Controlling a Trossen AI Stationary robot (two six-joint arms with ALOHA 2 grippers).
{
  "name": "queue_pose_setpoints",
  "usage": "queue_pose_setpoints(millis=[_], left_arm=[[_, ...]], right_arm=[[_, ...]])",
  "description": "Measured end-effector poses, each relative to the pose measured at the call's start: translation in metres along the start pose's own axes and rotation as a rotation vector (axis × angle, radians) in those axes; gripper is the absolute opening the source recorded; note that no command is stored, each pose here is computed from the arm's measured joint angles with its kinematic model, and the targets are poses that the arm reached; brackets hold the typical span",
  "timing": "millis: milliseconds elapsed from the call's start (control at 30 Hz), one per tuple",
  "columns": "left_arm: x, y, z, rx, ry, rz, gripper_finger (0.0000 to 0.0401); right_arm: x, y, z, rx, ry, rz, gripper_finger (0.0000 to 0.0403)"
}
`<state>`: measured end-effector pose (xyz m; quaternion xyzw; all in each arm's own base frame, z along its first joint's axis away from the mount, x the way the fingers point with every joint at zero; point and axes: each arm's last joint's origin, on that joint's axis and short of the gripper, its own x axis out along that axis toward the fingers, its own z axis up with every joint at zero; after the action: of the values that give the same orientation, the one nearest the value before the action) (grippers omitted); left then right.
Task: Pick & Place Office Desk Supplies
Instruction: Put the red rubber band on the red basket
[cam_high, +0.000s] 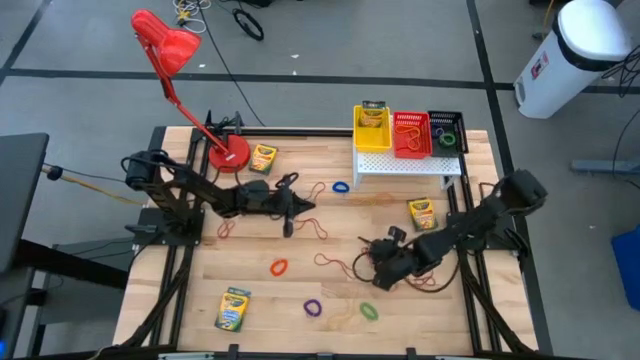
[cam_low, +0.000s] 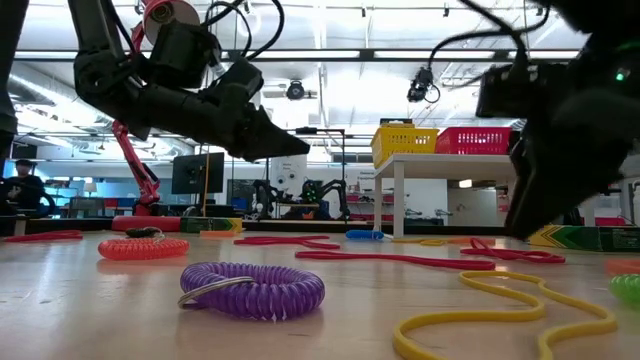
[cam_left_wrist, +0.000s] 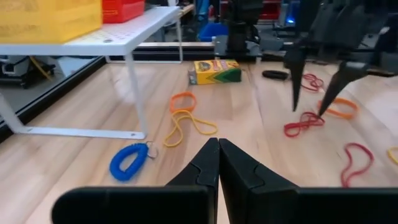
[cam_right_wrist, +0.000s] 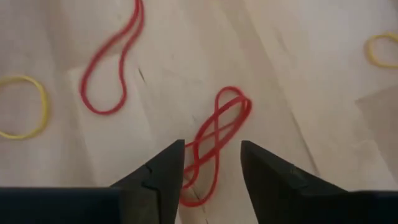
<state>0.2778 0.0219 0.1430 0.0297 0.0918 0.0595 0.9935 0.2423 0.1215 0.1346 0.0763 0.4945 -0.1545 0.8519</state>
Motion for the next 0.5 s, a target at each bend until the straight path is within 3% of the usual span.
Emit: queue_pose_setpoints(millis=[233,433,500], left_arm=[[-0.001,-0.010,0.001,0.037,-0.005,-0.035,0.0011],[-0.001,-0.015,0.000,0.013,0.002,-0.054,0.0011],[-0.001,-0.017,0.000,0.025,0.007,-0.060,0.0011]], right_arm=[[0.020,0.009,0.005,0.033,0.090,0.010,0.0133],[0.014,0.013,0.018,0.031,0.107,-0.012,0.0028],[0.010,0.013,0.029,0.027,0.080,-0.045,0.0010]])
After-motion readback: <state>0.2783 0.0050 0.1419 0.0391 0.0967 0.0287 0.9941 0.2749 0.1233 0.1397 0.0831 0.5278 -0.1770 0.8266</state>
